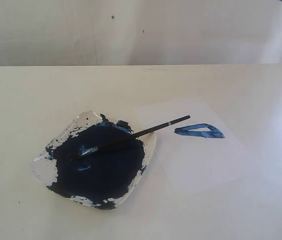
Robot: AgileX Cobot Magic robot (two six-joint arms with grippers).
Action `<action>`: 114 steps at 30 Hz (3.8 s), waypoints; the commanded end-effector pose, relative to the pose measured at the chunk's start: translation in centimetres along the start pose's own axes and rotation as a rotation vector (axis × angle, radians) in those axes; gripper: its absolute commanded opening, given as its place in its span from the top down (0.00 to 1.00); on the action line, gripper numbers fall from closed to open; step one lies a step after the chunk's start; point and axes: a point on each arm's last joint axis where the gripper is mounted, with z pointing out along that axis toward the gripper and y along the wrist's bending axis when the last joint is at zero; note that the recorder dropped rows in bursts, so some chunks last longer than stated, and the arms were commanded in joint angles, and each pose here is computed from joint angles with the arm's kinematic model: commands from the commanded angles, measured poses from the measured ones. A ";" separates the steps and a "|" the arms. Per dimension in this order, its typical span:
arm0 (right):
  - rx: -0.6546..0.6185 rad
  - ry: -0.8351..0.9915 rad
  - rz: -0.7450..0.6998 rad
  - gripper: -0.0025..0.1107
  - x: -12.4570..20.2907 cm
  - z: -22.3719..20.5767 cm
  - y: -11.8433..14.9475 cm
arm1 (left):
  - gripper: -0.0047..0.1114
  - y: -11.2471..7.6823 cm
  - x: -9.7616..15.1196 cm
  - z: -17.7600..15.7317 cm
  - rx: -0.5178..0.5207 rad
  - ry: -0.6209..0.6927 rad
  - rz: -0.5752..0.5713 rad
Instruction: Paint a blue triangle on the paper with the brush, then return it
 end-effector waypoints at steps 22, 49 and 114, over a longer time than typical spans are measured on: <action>-0.028 -0.206 -0.181 0.98 -1.2 -6.1 4.7 | 0.96 -0.1 0.2 0.0 0.006 -0.002 -0.021; 0.324 -0.566 -0.331 0.98 -0.7 -12.0 7.2 | 0.96 -0.1 0.2 0.0 0.006 -0.002 -0.021; 1.004 0.199 -0.061 0.98 20.2 -10.6 -6.9 | 0.96 -0.1 0.2 0.0 0.006 -0.001 -0.021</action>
